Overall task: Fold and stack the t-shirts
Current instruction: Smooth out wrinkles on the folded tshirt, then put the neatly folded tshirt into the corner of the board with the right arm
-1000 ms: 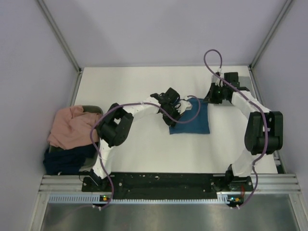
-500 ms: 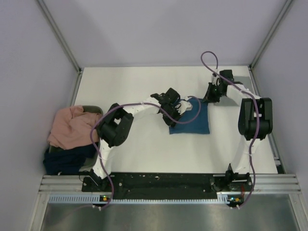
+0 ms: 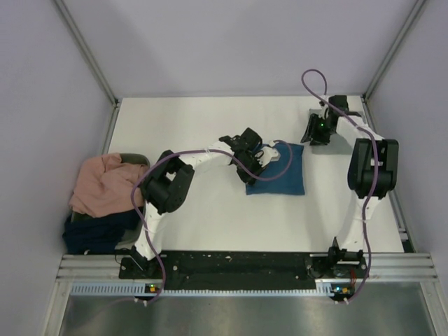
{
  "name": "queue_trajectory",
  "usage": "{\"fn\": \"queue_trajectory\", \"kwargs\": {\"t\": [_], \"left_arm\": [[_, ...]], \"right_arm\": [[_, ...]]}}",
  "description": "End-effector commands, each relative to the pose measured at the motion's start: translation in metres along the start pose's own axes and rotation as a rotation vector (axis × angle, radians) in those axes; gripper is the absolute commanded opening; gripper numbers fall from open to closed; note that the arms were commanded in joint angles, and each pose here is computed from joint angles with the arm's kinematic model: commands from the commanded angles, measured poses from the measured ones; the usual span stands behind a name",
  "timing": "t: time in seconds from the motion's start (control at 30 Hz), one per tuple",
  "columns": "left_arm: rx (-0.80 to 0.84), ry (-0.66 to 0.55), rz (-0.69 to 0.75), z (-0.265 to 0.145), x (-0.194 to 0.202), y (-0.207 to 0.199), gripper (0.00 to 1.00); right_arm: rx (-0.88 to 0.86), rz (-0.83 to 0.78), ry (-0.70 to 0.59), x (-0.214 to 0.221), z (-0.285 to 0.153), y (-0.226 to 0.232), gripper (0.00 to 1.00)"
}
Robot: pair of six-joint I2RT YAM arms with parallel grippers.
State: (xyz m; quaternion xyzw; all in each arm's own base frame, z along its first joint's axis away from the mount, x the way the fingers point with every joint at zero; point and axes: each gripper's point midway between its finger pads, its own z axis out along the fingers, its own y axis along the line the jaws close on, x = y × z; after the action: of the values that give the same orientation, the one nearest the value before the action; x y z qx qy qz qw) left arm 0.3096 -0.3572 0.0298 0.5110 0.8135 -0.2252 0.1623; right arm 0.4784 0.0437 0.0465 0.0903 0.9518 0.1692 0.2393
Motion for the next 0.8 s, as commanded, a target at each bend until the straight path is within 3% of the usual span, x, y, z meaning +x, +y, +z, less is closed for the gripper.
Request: {"fn": "queue_trajectory", "kwargs": {"t": [0.0,0.07,0.13,0.27,0.47,0.53,0.7,0.77], "left_arm": [[-0.016,-0.029,0.037,-0.013,-0.011,0.001,0.14],[-0.018,-0.025,0.039,-0.013,-0.010,0.000,0.15],[-0.022,-0.025,0.039,-0.013,-0.010,0.002,0.15],[-0.022,-0.029,0.042,-0.015,-0.012,0.001,0.17],[-0.030,-0.029,0.042,-0.016,-0.011,0.002,0.19],[-0.031,-0.030,0.042,-0.016,-0.011,0.002,0.19],[-0.041,-0.028,0.053,-0.016,-0.011,0.004,0.20],[-0.049,-0.027,0.061,-0.017,-0.012,0.006,0.21]], "right_arm": [[-0.003,-0.108,-0.148,-0.016,-0.078,0.021,0.50],[-0.049,-0.107,-0.126,0.006,-0.088,0.029,0.61],[-0.079,-0.093,-0.079,0.033,-0.087,0.029,0.63],[-0.123,-0.054,0.044,0.084,-0.062,0.020,0.64],[-0.315,0.012,0.145,0.114,-0.022,0.035,0.60],[-0.375,0.048,0.171,0.118,-0.014,0.042,0.47],[-0.477,0.081,0.188,0.118,-0.011,0.052,0.01],[-0.499,0.084,0.178,0.112,-0.014,0.055,0.00]]}}
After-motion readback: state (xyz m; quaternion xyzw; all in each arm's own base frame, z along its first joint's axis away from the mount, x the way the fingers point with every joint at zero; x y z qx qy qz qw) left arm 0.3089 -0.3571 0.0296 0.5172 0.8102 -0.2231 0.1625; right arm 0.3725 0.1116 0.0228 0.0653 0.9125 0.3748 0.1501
